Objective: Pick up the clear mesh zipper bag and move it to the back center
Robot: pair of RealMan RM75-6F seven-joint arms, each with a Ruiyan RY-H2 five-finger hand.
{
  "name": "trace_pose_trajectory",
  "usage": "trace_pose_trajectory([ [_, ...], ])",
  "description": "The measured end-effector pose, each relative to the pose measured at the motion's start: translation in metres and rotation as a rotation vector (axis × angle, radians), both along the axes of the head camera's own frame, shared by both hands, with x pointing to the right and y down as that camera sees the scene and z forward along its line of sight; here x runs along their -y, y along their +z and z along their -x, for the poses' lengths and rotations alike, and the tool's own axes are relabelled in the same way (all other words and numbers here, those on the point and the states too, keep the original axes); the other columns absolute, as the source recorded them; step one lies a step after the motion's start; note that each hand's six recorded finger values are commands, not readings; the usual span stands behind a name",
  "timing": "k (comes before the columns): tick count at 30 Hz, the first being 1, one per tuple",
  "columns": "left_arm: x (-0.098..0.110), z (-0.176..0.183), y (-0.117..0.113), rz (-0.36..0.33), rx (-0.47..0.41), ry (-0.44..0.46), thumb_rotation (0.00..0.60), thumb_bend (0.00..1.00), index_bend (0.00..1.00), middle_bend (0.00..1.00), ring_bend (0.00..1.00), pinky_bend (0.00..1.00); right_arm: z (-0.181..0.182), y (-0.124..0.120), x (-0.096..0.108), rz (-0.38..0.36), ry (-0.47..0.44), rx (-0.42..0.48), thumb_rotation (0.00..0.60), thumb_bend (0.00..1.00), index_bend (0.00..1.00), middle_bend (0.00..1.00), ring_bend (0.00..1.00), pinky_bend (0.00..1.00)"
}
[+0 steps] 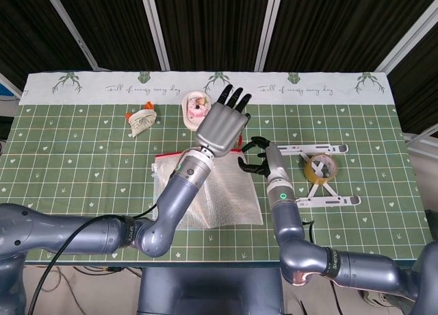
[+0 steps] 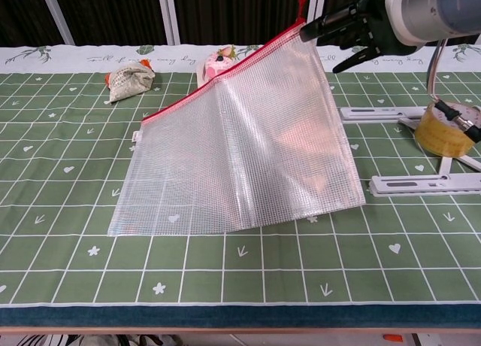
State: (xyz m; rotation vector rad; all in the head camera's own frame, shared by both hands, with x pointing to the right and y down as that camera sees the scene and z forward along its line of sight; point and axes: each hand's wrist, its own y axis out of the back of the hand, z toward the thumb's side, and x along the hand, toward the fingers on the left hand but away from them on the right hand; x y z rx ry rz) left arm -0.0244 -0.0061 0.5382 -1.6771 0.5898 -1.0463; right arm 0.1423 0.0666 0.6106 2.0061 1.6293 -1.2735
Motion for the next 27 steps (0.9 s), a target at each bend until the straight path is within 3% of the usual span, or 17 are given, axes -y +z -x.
trace_pose_trajectory([
  [27,0.0009,0.0039,-0.0020,0.000,0.001,-0.003,0.600,0.43,0.58,0.10,0.00,0.00,0.0098,-0.0005,0.0045,0.005,0.016,0.015,0.600,0.47,0.58,0.22,0.07,0.24],
])
